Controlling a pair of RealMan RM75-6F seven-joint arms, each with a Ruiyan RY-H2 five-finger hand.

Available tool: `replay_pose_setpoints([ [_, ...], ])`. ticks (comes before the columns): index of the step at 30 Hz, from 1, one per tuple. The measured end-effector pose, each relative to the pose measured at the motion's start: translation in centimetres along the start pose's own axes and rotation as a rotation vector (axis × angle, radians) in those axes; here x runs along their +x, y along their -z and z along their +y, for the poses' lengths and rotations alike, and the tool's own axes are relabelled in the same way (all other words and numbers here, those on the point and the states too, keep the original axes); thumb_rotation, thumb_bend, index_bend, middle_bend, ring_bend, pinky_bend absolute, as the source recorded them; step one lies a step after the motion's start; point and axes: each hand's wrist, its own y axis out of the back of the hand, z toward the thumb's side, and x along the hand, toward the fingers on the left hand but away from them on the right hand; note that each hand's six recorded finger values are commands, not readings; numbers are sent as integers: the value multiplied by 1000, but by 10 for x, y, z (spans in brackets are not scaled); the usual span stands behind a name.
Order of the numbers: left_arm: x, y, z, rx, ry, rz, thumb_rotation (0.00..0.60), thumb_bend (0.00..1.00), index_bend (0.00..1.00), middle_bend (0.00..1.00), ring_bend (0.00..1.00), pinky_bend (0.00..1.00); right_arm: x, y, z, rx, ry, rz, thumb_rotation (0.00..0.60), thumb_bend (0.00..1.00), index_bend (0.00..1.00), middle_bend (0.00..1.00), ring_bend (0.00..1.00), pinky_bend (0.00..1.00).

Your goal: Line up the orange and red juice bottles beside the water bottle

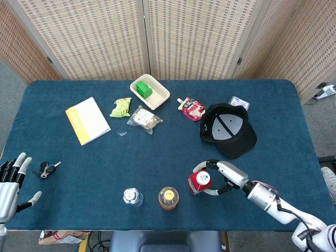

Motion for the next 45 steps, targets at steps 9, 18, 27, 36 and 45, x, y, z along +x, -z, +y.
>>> replay_pose_setpoints([
  [9, -1, 1, 1, 1, -3, 3, 600, 169, 98, 21, 48, 39, 12, 7, -15, 6, -45, -9, 600, 359, 521, 449, 291, 204],
  [18, 0, -2, -1, 1, 3, -7, 600, 168, 98, 21, 48, 39, 17, 19, -21, 2, -59, -33, 600, 346, 521, 449, 291, 204],
  [27, -1, -1, 0, 4, 6, -1, 600, 169, 98, 21, 48, 39, 16, 27, -31, -5, -94, -41, 600, 310, 521, 415, 293, 204],
  [36, -2, 0, -1, 8, 8, -1, 600, 168, 98, 21, 48, 39, 16, 29, -31, 5, -107, -45, 600, 262, 435, 331, 234, 205],
  [45, -1, 0, -1, 8, 8, -2, 600, 168, 98, 21, 48, 39, 13, 29, -31, 3, -106, -38, 600, 258, 411, 313, 212, 205],
])
